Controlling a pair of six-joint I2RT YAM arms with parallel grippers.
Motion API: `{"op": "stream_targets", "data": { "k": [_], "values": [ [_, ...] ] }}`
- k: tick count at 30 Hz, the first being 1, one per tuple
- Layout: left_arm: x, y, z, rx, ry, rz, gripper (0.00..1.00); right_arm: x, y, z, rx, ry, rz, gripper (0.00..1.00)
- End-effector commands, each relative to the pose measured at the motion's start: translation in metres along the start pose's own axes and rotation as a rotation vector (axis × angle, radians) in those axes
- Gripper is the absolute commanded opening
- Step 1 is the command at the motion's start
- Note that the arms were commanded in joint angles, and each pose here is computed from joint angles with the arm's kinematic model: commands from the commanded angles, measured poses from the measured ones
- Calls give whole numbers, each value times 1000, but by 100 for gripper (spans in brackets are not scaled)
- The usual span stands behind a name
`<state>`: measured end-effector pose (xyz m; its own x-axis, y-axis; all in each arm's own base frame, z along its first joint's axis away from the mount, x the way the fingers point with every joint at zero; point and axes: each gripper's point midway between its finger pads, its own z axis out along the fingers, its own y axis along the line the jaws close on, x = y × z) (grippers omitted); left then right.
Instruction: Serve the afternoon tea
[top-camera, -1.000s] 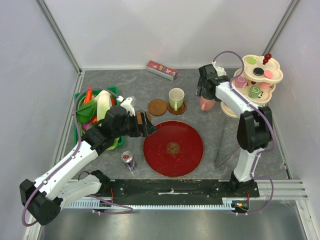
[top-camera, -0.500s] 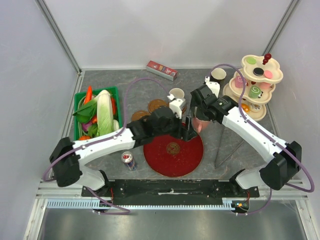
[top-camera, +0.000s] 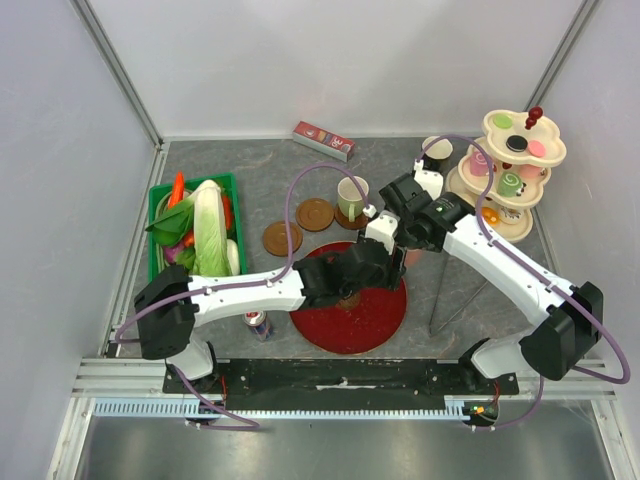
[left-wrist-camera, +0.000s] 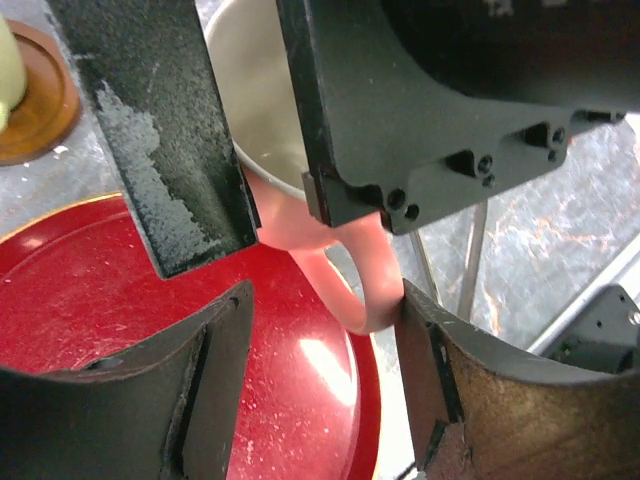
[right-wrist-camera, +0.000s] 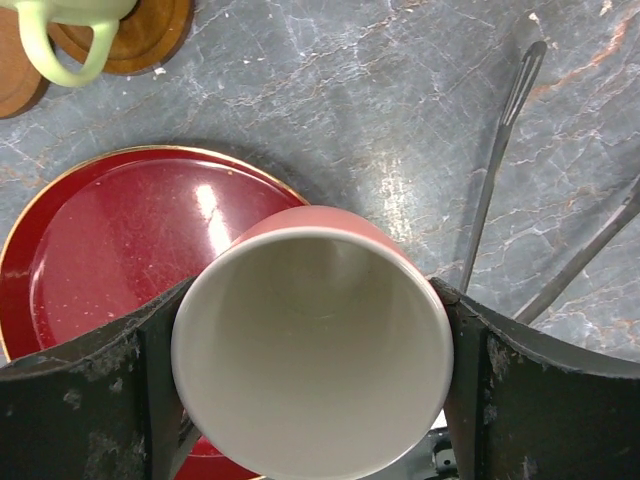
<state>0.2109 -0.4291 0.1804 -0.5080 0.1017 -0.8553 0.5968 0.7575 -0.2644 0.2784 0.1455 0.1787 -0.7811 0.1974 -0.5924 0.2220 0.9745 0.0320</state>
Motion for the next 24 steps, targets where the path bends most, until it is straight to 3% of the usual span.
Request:
{"op": "stream_targets", "data": {
  "k": [1,9,12,14,15,18,22,24],
  "values": [
    [-31,-4,8,-53,-177,-13,63,-3,24,-14,-107,-21,46,55],
    [-29,0,13,-52,-245,-39,53,2,29,-20,-157,2,63,55],
    [-30,0,16,-55,-245,-23,37,6,35,-21,-195,16,61,54],
    [-28,2,17,-69,-239,-16,10,7,36,-21,-199,22,58,56],
    [-28,3,17,-73,-237,-18,2,7,35,-22,-201,23,59,58],
    [-25,7,15,-88,-235,-7,2,-1,36,-31,-225,-8,73,66],
    [-22,12,9,-97,-236,-20,2,-28,35,-48,-239,-102,130,94],
    [-22,17,4,-106,-242,-24,2,-45,32,-59,-240,-163,178,98]
  ]
}}
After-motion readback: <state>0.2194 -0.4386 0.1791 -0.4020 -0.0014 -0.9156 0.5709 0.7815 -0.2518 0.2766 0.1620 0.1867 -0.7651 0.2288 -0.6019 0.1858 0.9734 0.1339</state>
